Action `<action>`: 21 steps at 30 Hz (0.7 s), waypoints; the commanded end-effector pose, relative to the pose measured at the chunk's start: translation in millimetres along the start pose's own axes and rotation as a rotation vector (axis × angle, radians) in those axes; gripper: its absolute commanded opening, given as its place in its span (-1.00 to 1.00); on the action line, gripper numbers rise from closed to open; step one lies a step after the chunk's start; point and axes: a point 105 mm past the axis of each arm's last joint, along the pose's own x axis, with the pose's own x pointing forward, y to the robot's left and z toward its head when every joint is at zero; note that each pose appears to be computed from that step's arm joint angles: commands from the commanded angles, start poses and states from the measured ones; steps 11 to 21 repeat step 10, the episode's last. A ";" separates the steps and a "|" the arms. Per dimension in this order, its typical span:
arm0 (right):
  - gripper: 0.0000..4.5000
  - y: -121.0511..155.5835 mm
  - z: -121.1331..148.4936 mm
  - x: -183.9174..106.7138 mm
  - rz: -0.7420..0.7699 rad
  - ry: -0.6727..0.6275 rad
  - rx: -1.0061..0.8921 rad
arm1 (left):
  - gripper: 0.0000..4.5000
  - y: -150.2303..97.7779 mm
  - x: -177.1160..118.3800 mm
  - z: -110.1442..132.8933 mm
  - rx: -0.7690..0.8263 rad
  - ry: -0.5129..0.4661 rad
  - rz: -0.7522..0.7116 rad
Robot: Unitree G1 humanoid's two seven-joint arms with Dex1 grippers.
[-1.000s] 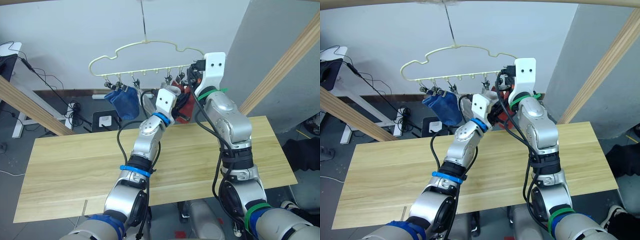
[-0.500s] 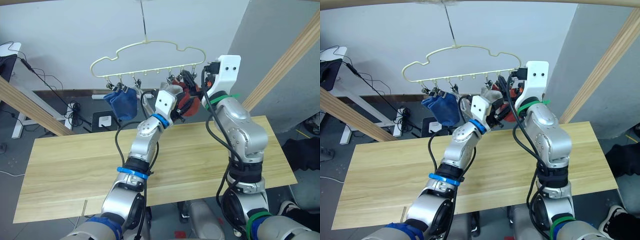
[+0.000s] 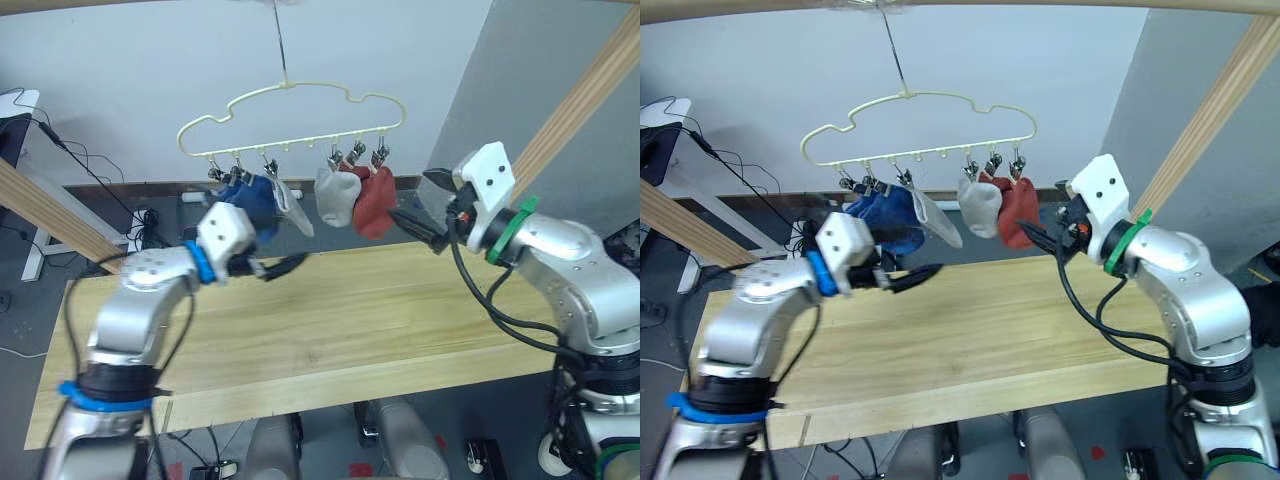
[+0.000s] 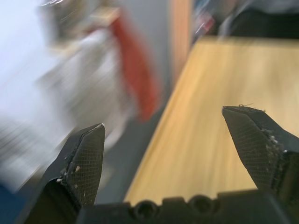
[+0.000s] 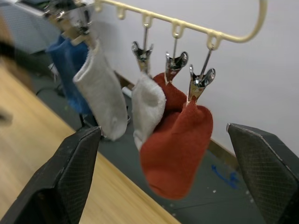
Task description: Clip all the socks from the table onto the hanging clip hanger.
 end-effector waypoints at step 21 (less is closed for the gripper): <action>1.00 -21.0 -13.0 -16.1 0.076 0.012 -0.082 | 0.99 49.8 -53.2 -29.2 -0.064 0.162 0.249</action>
